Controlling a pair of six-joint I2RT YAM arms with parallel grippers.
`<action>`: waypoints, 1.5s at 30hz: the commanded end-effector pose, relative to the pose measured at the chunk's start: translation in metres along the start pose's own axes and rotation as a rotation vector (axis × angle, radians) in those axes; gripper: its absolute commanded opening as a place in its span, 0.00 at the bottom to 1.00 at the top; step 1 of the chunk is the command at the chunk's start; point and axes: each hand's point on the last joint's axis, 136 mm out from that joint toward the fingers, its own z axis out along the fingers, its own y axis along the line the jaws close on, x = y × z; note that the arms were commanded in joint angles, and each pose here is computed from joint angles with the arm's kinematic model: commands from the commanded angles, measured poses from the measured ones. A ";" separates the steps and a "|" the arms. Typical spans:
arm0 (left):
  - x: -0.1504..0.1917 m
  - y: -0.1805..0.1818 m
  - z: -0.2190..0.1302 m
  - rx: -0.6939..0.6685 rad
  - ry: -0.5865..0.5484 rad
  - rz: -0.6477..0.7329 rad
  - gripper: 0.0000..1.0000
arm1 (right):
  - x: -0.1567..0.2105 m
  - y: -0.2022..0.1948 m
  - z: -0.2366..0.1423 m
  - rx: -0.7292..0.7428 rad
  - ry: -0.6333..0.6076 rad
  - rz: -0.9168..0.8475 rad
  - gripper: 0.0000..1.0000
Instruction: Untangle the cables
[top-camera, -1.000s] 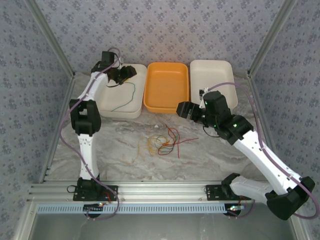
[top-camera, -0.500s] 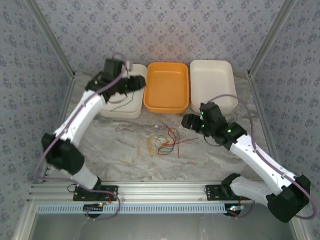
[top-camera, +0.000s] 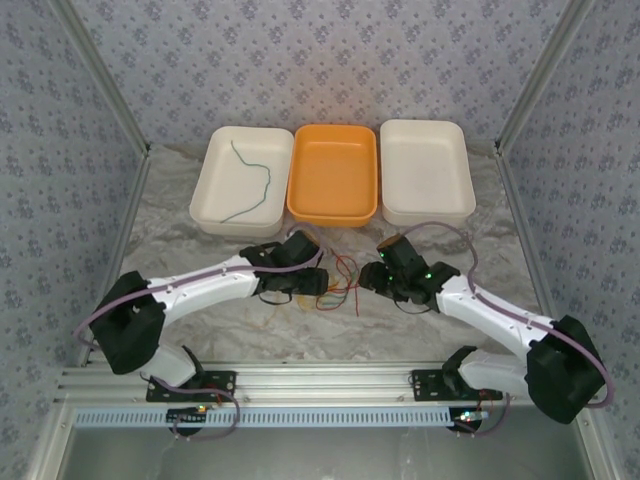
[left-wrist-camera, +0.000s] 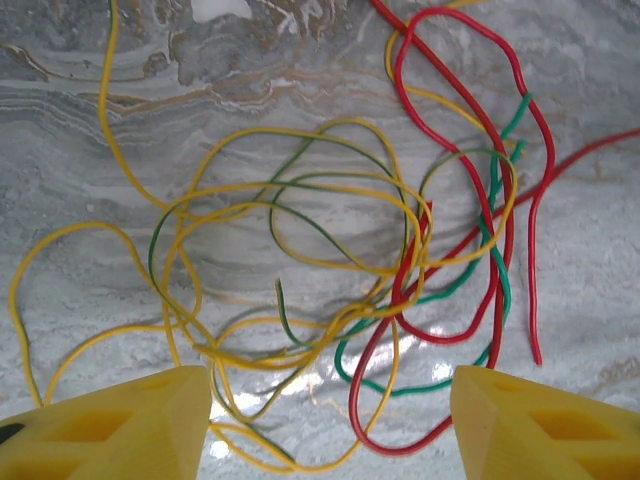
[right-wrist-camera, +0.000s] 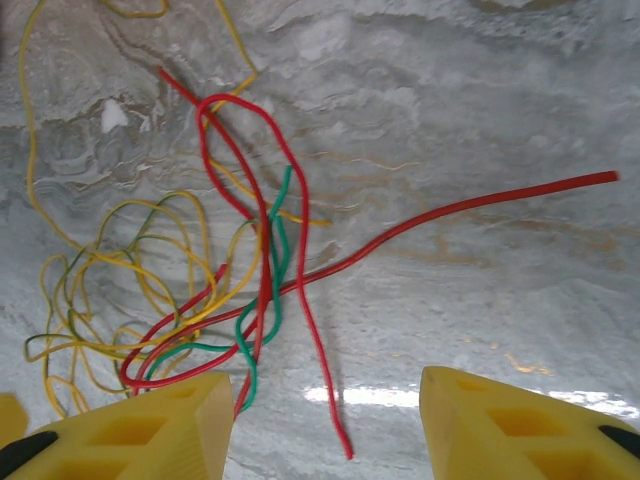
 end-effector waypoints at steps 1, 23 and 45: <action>-0.009 -0.016 0.006 0.016 -0.057 -0.053 0.69 | 0.000 0.005 0.004 -0.026 -0.018 0.030 0.54; 0.002 -0.044 0.061 -0.191 -0.043 0.190 0.52 | -0.001 -0.023 0.013 -0.059 -0.006 0.229 0.54; 0.004 -0.043 0.057 -0.015 -0.081 0.135 0.00 | 0.022 -0.026 0.068 0.229 0.073 -0.150 0.39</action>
